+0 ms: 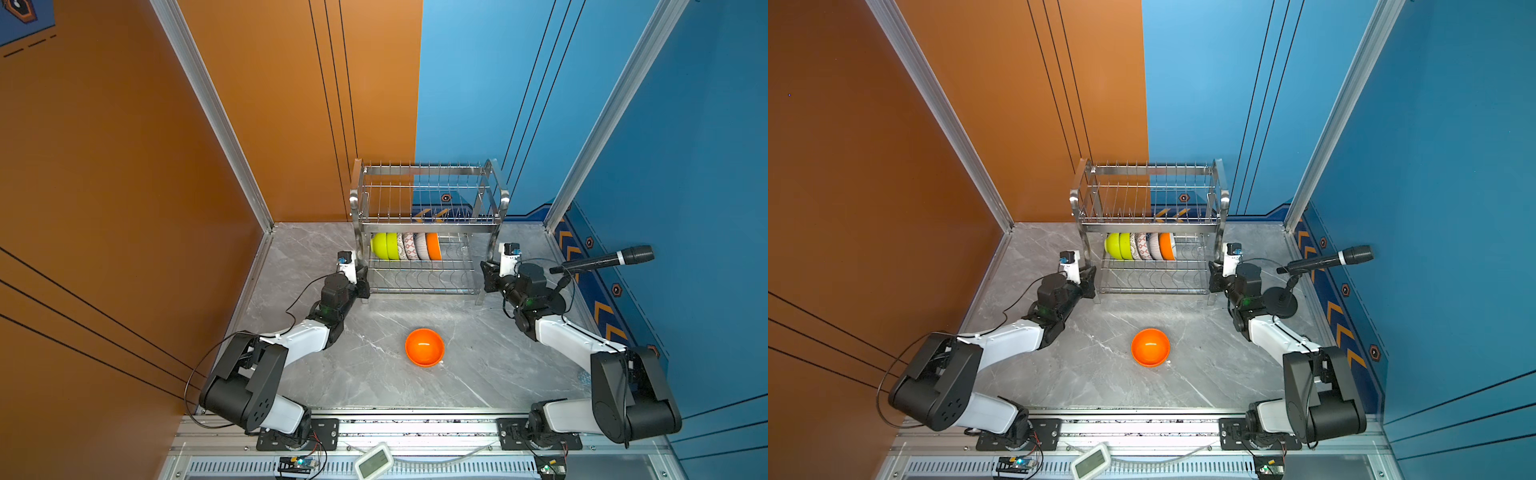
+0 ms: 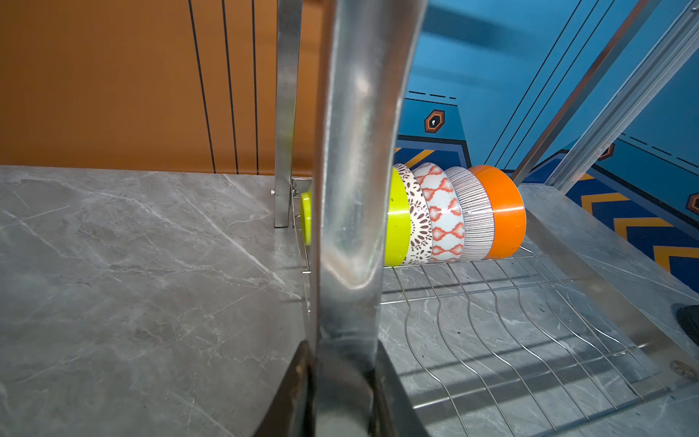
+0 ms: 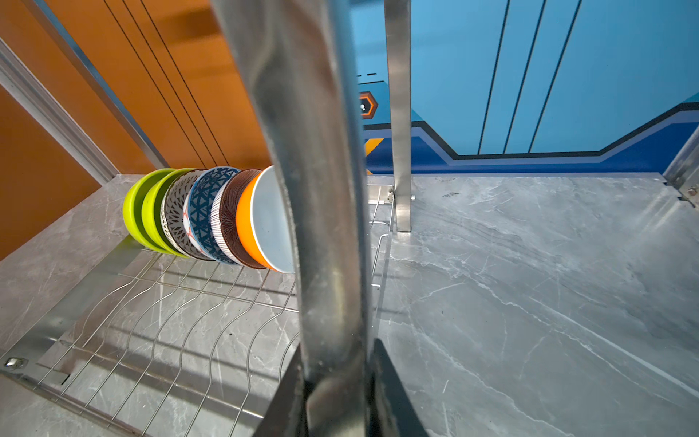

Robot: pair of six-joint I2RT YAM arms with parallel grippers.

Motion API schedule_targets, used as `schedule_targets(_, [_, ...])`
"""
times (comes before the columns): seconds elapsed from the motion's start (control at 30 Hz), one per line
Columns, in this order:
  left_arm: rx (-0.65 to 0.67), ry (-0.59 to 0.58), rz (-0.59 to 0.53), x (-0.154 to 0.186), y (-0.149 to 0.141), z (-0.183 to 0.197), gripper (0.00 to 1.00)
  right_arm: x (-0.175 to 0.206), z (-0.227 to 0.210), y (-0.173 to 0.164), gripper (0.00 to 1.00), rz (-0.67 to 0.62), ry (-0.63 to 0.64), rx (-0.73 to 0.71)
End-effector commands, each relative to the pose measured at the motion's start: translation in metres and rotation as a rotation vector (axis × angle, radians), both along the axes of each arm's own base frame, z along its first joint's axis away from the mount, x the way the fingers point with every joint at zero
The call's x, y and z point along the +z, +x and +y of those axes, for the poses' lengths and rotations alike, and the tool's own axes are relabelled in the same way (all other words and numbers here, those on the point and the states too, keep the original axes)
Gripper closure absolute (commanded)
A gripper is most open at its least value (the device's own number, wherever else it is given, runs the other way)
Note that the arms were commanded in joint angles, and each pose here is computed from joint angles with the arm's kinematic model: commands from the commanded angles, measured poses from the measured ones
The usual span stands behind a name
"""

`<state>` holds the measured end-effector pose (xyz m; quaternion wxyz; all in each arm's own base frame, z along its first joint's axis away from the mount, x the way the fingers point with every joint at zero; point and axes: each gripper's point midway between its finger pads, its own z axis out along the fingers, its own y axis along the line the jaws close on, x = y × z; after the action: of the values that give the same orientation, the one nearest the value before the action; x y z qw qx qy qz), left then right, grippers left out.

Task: Load bowls into a dish rack
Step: Rotate the dish rack at the top-center of the table.

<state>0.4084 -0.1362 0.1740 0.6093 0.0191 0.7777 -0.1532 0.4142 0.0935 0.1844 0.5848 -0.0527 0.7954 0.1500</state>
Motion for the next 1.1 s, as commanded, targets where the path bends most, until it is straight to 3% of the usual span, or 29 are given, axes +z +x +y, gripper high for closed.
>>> schedule_targets(0.0, [0.097,-0.091,-0.044,0.02,-0.004,0.029,1.0,0.015,0.019,-0.009,0.91,-0.003,0.054,0.037])
schedule_targets(0.43, [0.302,-0.063,0.018,0.009,-0.002,0.08,0.98,0.023,0.07,-0.048,0.93,0.021,0.12,-0.103])
schedule_targets(0.63, [0.3,-0.085,0.029,0.012,0.004,0.084,0.92,0.015,0.092,-0.057,0.91,0.044,0.137,-0.058])
schedule_targets(0.83, [0.262,-0.061,0.064,0.015,0.001,0.075,0.54,0.019,0.097,-0.059,0.86,0.033,0.135,-0.041])
schedule_targets(0.93, [0.248,-0.038,0.09,0.016,-0.005,0.07,0.37,0.023,0.096,-0.061,0.75,0.028,0.127,-0.037])
schedule_targets(1.07, [0.228,-0.03,0.136,0.022,-0.017,0.067,0.24,0.031,0.09,-0.067,0.49,0.018,0.113,-0.045])
